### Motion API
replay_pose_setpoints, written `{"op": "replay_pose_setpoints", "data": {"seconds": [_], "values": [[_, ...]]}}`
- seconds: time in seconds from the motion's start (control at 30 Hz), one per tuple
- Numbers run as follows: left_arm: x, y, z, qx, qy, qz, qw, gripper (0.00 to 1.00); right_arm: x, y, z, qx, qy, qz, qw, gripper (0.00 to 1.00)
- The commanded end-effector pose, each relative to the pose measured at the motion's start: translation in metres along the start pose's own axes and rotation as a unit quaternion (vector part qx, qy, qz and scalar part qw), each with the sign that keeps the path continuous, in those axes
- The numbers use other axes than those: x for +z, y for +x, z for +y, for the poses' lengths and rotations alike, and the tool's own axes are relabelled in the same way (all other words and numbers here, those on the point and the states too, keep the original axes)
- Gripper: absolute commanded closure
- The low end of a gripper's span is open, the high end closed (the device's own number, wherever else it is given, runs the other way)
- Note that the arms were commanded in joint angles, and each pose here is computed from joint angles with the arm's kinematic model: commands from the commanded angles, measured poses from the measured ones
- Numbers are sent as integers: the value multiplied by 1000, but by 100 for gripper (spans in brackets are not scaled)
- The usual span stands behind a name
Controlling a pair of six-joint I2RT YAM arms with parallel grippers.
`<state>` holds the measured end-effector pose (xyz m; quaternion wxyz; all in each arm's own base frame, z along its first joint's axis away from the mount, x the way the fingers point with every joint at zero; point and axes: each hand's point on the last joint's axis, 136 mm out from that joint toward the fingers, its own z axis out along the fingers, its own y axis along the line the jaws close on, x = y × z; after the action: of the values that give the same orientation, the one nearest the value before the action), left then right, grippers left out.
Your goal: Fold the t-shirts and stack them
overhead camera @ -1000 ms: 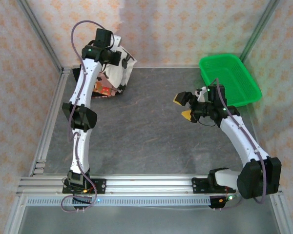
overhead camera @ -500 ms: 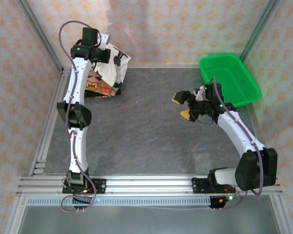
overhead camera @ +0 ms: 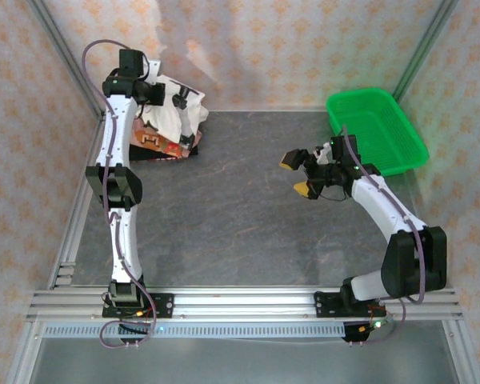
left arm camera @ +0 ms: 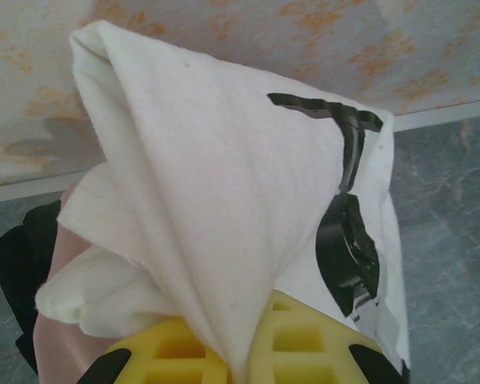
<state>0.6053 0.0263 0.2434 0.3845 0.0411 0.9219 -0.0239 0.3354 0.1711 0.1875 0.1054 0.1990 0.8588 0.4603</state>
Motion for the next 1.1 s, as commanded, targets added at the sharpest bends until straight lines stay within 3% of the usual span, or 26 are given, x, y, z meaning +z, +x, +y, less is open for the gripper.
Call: {"op": "replay_pose_setpoints", "data": {"seconds": [0.0, 0.07, 0.1, 0.17, 0.2, 0.3, 0.37, 0.4, 0.57, 0.7, 0.97, 1.07], "values": [[25, 6, 20, -2, -9, -2, 1000, 100, -1, -5, 17, -9, -12, 1, 1000, 1], [36, 13, 33, -17, -17, 3, 1000, 97, 1, -3, 18, -10, -8, 6, 1000, 1], [42, 18, 40, -24, -20, 6, 999, 89, 1, -3, 18, -9, -7, 8, 1000, 1], [55, 31, 55, -44, -26, 18, 999, 58, 3, 1, 20, -9, -7, 16, 1000, 1], [57, 36, 64, -53, -40, 24, 997, 49, 3, 2, 21, -9, -7, 18, 1000, 1], [51, 39, 98, -90, -97, 20, 991, 39, 2, 6, 24, -12, -6, 23, 1000, 1], [33, 34, 128, -124, -153, 3, 980, 18, 0, 9, 27, -16, -6, 24, 1000, 1], [23, 33, 140, -139, -175, -2, 975, 13, -1, 10, 28, -18, -8, 24, 1000, 1], [-38, 44, 200, -240, -258, -20, 936, 7, -13, 19, 35, -31, -17, 20, 999, 1], [-84, 43, 217, -323, -241, -48, 914, 6, -25, 30, 39, -44, -25, 16, 999, 1], [-167, -11, 145, -336, -83, -149, 927, 1, -50, 51, 34, -79, -9, 4, 997, 1], [-211, -13, 105, -313, -33, -194, 929, 1, -76, 52, 27, -121, 31, -44, 991, 1]]}}
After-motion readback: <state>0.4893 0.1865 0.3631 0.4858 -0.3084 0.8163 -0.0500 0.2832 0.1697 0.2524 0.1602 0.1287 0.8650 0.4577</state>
